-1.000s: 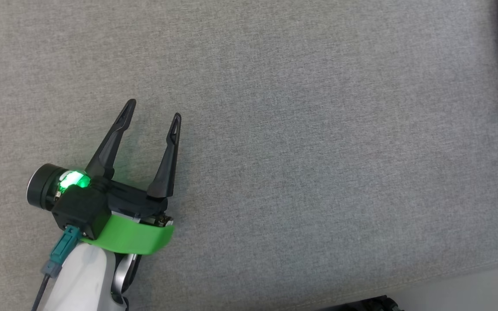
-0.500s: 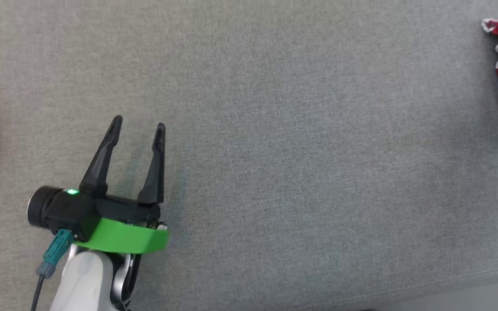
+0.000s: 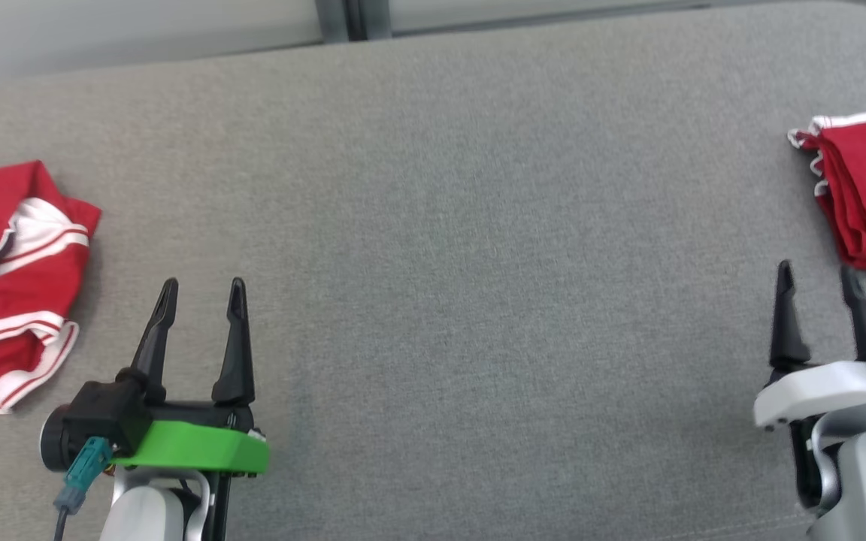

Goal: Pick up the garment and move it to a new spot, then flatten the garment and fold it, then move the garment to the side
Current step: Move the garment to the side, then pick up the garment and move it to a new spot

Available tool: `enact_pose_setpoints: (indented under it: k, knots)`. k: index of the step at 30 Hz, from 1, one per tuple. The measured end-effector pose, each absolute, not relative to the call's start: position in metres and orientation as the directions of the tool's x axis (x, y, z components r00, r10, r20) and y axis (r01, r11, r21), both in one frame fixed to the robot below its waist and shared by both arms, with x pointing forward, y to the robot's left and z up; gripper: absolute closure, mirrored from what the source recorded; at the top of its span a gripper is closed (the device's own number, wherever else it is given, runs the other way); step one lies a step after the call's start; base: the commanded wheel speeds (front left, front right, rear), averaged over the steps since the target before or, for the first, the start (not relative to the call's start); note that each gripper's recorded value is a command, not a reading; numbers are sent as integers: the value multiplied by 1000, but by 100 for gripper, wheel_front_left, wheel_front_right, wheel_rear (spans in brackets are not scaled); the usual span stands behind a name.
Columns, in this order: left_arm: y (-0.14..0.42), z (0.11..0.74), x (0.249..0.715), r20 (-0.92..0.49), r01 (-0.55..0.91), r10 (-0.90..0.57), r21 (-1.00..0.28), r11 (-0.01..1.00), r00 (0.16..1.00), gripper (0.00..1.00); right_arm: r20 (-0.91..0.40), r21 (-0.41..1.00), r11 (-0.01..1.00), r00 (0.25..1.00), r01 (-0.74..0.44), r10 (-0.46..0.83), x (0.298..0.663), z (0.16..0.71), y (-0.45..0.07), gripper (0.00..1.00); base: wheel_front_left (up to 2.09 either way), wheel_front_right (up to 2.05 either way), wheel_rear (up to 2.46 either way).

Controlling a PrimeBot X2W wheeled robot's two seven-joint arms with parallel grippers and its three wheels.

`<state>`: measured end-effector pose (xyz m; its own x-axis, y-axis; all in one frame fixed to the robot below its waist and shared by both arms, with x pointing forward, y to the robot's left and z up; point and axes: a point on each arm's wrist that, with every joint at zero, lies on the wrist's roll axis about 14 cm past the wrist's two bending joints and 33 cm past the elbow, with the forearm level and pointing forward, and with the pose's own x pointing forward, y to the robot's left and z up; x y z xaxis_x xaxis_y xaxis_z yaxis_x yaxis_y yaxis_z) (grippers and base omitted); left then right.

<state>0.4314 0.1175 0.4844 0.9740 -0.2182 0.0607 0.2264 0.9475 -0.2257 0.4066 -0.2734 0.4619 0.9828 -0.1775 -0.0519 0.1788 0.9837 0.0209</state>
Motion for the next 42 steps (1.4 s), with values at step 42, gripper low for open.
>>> enact_pose_setpoints:
  k: [42]
  knots:
    - [168,493,382,49,73,-62,-258,963,997,0,60,78,992,994,-97,92,395,504,-170,0,0,0,0]
